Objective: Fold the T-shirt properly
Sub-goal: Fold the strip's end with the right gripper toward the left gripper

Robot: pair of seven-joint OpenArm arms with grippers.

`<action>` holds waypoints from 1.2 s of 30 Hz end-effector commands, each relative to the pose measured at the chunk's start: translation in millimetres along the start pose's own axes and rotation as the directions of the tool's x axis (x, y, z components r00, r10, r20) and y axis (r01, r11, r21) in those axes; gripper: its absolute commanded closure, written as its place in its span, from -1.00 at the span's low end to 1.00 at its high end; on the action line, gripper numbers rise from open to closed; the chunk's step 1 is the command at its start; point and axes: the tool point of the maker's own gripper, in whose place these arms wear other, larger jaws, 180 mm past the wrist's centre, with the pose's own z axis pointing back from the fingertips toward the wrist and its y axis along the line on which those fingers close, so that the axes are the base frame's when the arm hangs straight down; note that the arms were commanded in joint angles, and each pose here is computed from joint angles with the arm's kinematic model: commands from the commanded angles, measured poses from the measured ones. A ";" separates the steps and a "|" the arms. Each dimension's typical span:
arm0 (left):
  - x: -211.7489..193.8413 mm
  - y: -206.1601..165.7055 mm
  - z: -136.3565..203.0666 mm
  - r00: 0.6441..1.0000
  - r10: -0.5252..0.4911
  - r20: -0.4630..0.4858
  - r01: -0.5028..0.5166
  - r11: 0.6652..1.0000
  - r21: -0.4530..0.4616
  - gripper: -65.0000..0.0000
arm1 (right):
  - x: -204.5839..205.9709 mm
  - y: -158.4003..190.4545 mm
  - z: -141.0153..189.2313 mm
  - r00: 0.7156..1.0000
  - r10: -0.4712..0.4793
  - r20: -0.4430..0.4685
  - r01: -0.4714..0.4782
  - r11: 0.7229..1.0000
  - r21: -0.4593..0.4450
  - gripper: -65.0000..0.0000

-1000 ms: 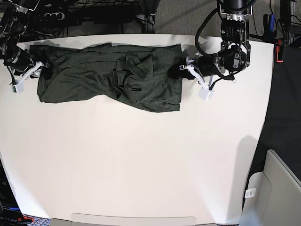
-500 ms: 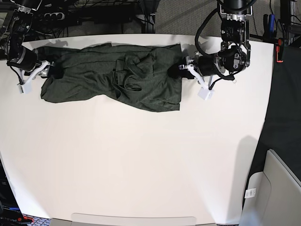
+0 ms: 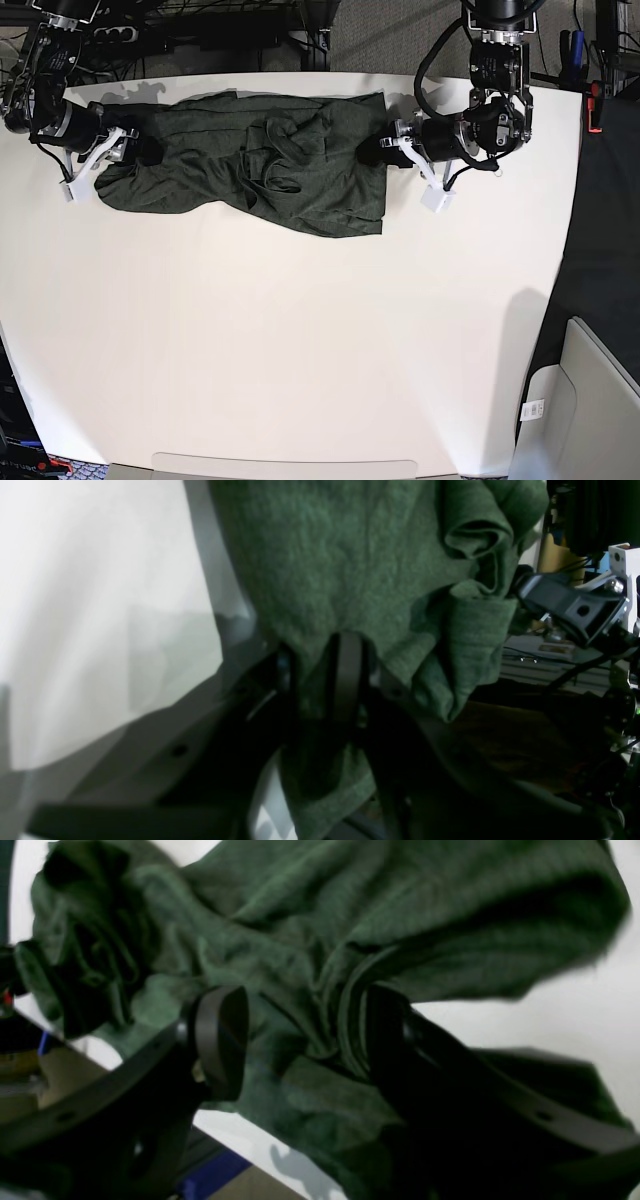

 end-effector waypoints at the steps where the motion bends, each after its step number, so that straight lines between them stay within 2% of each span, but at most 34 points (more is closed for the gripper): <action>1: 3.8 -3.3 2.9 1.000 -0.017 0.000 0.017 1.000 -0.003 0.86 | -4.2 -5.7 3.4 0.999 0.009 -0.042 -0.010 1.000 -0.027 0.08; 3: 3.8 -3.3 2.9 1.000 -0.017 0.000 0.017 1.000 -0.003 0.86 | -3.5 -6.4 4.3 0.999 0.006 -0.038 -0.007 1.000 -0.028 0.45; 6: 4.1 -3.1 3.2 1.000 -0.017 0.001 0.017 1.000 -0.002 0.86 | -1.5 -6.1 4.7 1.000 0.003 -0.028 -0.004 1.000 -0.026 0.87; 8: 4.1 -3.1 3.2 1.000 -0.017 0.001 0.017 1.000 -0.002 0.86 | 3.8 -10.2 11.2 1.000 -0.011 0.009 0.011 0.999 -0.033 0.97; 11: 4.1 -3.1 3.2 1.000 -0.017 0.001 0.017 1.000 -0.002 0.86 | 17.5 -12.7 25.0 0.991 -0.068 0.112 0.068 0.998 0.000 0.98; 15: 3.4 -2.9 3.2 1.000 -0.016 0.000 0.016 1.000 -0.002 0.86 | 36.8 -16.3 49.1 0.962 -0.125 0.243 0.116 0.992 0.050 0.98; 17: 2.8 -2.9 3.2 1.000 -0.014 0.000 0.014 1.000 -0.003 0.86 | 43.4 -14.8 55.5 0.954 -0.110 0.278 0.095 0.993 0.067 0.98; 21: -1.3 -2.9 2.8 1.000 -0.006 -0.006 0.006 1.000 -0.008 0.86 | 50.1 -2.3 54.9 0.949 -0.008 0.317 -0.024 0.995 0.097 0.98; 24: -0.6 -6.9 4.0 1.000 0.006 0.001 -0.006 0.999 -0.035 0.86 | 52.1 12.5 43.8 0.940 -0.040 0.339 -0.015 0.988 0.157 0.98; 30: 0.7 -9.4 4.8 1.000 0.012 0.007 -0.012 0.999 -0.051 0.86 | 51.2 74.4 -5.7 0.952 -0.059 0.300 -0.046 0.943 0.329 0.98; 36: 1.5 -7.5 4.4 1.000 0.015 0.014 -0.014 0.999 -0.045 0.86 | 56.5 141.3 -41.0 0.959 -0.058 0.276 -0.085 0.873 0.481 0.98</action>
